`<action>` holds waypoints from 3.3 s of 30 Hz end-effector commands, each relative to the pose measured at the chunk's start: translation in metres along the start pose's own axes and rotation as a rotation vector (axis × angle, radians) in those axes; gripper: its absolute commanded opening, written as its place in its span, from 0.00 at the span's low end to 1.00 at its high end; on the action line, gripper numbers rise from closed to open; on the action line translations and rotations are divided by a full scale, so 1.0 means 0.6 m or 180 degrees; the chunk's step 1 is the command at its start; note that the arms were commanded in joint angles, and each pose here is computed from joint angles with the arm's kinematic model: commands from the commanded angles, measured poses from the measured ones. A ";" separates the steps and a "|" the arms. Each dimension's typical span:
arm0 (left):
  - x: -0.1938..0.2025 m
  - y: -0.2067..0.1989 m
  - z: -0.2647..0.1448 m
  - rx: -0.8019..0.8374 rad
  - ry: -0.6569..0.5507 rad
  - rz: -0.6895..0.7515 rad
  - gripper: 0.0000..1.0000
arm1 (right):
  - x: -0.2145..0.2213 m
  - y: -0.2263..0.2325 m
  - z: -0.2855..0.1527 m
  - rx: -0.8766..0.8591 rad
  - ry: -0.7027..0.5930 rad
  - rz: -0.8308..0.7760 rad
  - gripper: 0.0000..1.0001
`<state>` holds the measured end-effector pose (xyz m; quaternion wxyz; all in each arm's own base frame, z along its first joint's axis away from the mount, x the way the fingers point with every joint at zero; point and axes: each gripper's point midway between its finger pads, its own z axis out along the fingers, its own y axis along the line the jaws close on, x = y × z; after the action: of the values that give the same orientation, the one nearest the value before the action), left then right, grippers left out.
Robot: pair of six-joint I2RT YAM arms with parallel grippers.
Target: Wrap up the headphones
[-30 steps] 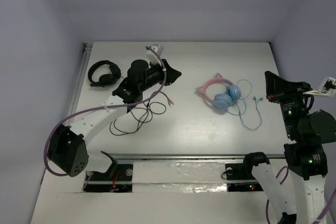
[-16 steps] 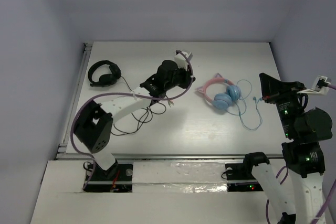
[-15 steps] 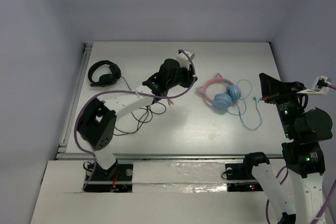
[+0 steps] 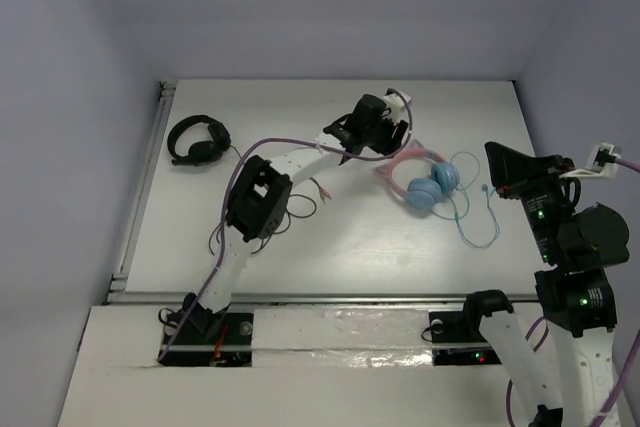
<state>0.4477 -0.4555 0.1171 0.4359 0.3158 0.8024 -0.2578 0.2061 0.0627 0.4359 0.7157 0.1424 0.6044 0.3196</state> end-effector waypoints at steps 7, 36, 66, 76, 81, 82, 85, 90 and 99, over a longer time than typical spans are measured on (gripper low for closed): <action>0.016 0.001 0.051 -0.0014 0.0247 0.0319 0.54 | 0.010 0.008 0.005 -0.0143 0.0073 -0.0051 0.38; 0.113 -0.010 0.133 -0.0281 0.0546 0.0504 0.26 | 0.031 0.005 0.015 -0.0169 0.0230 -0.0010 0.36; -0.411 0.116 -0.457 -0.0408 -0.1548 -0.0571 0.00 | 0.128 -0.051 0.120 -0.0317 0.0573 -0.0231 0.61; -0.461 0.079 -0.560 -0.0188 -0.1757 -0.0699 0.00 | 0.236 -0.118 0.169 -0.0252 0.1035 -0.0195 0.79; -0.467 0.065 -0.579 0.0009 -0.1794 -0.0819 0.00 | 0.275 -0.162 0.175 -0.0055 0.1083 -0.0130 0.79; -0.471 0.060 -0.589 0.0032 -0.1842 -0.0829 0.00 | 0.285 -0.175 0.176 -0.0020 0.1064 -0.0134 0.79; -0.478 0.047 -0.608 0.0106 -0.1906 -0.0850 0.00 | 0.304 -0.194 0.183 0.0032 0.1091 -0.0153 0.77; -0.490 0.030 -0.637 0.0185 -0.1998 -0.0845 0.00 | 0.333 -0.195 0.198 -0.0124 0.1272 -0.0145 0.74; -0.511 -0.006 -0.697 0.0370 -0.2197 -0.0825 0.00 | 0.382 -0.189 0.219 -0.0494 0.1410 0.0087 0.70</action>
<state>0.3909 -0.2657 0.5075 0.5698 0.1214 0.7088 -0.3977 0.3760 0.1359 0.1908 0.5315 0.0585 0.7646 0.3599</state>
